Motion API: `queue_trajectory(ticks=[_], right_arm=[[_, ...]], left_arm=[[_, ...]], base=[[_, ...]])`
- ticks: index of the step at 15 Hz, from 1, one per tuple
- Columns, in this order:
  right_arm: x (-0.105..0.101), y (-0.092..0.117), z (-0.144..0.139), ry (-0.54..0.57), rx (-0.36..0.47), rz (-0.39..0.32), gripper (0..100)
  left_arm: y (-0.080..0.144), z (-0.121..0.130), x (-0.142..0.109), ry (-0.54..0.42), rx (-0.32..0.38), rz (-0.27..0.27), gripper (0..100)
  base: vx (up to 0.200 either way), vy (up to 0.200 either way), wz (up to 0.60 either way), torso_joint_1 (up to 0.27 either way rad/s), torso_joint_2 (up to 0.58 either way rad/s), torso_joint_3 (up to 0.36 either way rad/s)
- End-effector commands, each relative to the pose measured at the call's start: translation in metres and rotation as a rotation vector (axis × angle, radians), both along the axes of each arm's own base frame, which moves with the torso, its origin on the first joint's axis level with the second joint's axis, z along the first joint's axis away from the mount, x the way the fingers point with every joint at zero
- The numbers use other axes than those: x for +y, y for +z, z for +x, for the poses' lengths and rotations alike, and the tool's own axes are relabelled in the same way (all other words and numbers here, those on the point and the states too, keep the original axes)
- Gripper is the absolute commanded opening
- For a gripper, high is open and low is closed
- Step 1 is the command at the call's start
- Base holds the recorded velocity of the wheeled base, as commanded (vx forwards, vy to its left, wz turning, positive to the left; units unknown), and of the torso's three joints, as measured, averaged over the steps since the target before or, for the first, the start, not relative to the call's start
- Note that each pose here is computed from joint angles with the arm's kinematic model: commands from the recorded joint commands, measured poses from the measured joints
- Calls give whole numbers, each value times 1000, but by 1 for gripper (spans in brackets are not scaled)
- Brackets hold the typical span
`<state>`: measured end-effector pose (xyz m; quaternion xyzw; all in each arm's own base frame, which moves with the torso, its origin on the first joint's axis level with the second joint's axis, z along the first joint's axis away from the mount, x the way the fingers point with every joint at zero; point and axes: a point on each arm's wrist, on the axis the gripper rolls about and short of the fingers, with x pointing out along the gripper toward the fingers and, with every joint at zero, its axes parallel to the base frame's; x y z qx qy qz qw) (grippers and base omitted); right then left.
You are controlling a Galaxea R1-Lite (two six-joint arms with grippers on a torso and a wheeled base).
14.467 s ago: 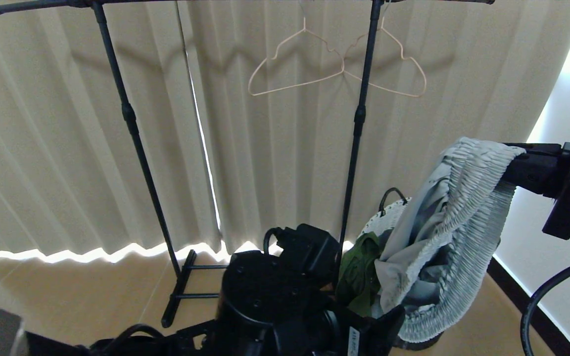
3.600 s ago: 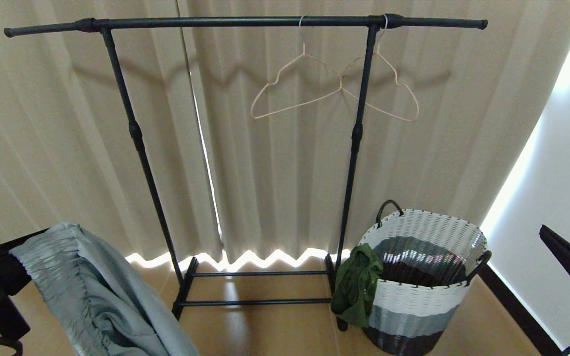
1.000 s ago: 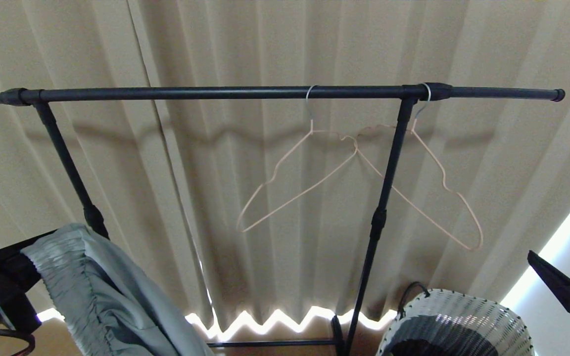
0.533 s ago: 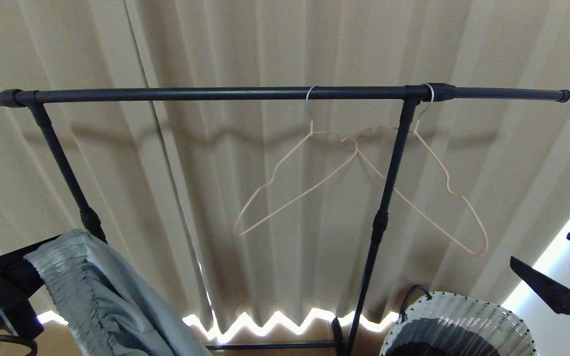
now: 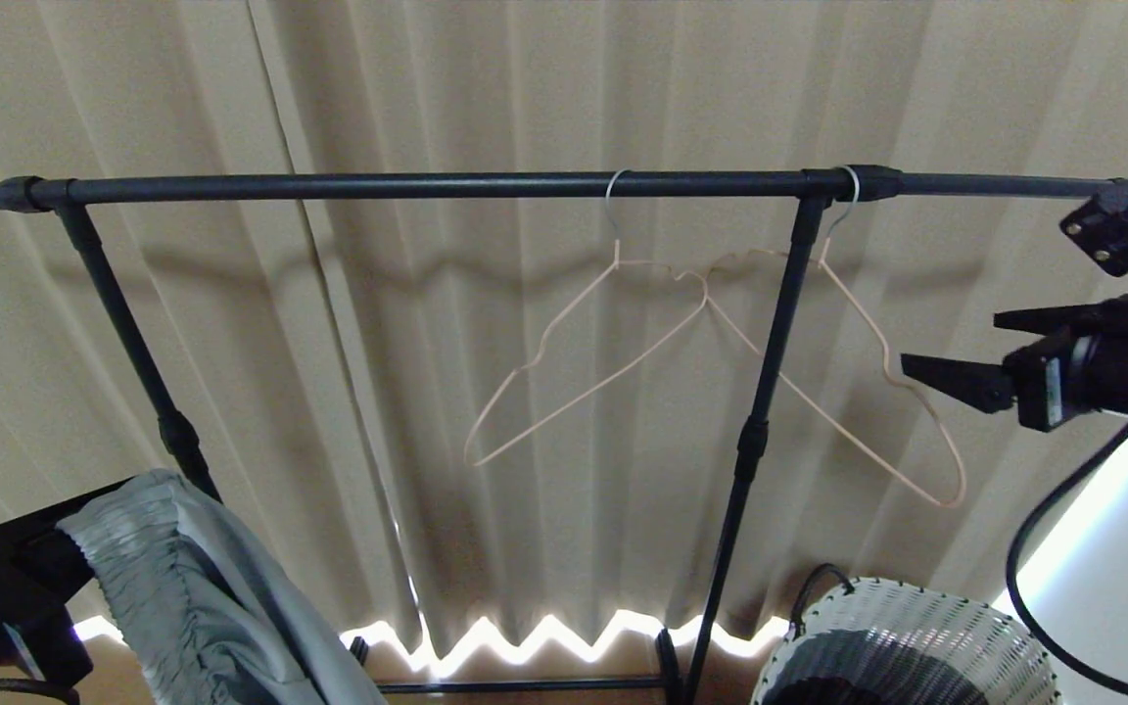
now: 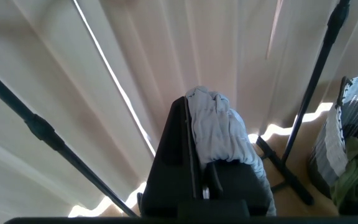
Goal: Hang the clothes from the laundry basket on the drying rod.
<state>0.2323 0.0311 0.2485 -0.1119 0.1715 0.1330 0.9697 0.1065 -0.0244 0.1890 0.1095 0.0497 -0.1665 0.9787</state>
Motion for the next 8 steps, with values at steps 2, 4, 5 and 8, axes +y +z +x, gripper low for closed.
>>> queue_trajectory(ticks=[2, 4, 5, 8], right_arm=[[19, -18, 49, -9, 101, -40, 100], [25, -20, 52, 7, 140, -50, 100], [26, -17, 55, 5, 165, -55, 100], [30, -6, 70, -58, 235, 28, 100]], left_arm=[[0, 0, 0, 0, 1, 0, 0], [-1, 1, 0, -1, 7, 2, 0], [-1, 1, 0, -1, 9, 2, 0], [-1, 1, 0, -1, 7, 2, 0]], base=[[0, 0, 0, 0, 0, 0], [0, 0, 0, 0, 0, 0], [0, 0, 0, 0, 0, 0], [0, 0, 0, 0, 0, 0]])
